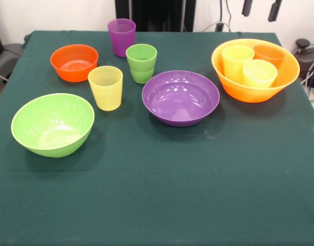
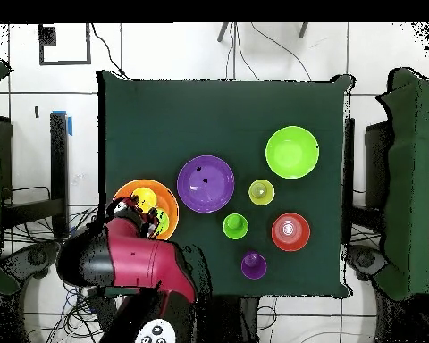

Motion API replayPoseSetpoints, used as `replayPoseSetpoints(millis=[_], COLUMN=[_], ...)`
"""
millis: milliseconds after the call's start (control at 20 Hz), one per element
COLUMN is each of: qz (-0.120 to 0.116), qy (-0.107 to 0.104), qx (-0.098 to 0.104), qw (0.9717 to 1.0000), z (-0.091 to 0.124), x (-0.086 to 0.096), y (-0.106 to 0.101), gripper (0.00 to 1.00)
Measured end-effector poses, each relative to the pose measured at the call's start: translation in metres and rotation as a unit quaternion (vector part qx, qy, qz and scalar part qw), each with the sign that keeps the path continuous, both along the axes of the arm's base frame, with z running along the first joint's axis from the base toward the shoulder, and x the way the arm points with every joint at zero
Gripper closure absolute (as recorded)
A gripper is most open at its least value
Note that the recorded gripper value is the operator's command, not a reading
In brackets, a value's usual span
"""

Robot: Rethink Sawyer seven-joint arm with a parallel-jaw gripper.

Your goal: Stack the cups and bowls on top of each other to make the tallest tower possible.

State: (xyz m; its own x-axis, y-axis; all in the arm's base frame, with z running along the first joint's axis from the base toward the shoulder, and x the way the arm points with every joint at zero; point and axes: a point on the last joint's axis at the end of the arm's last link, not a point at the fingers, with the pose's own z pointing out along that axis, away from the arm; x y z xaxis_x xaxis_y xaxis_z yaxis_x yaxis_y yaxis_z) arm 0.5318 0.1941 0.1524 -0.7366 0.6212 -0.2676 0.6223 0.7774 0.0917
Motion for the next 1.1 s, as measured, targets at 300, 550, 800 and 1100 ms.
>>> replayPoseSetpoints(millis=[300, 550, 800, 1100], qz=[-0.015, -0.04, -0.058, -0.059], qy=[-0.018, -0.027, -0.035, -0.038], qx=[0.006, 0.011, 0.016, 0.016], qw=[0.9997, 0.9988, 0.9976, 0.9974], z=[0.02, 0.038, 0.044, 0.039], x=[0.016, 0.031, 0.045, 0.059], y=[-0.032, -0.072, -0.107, -0.134], gripper=[0.0, 0.0, 0.0, 0.0])
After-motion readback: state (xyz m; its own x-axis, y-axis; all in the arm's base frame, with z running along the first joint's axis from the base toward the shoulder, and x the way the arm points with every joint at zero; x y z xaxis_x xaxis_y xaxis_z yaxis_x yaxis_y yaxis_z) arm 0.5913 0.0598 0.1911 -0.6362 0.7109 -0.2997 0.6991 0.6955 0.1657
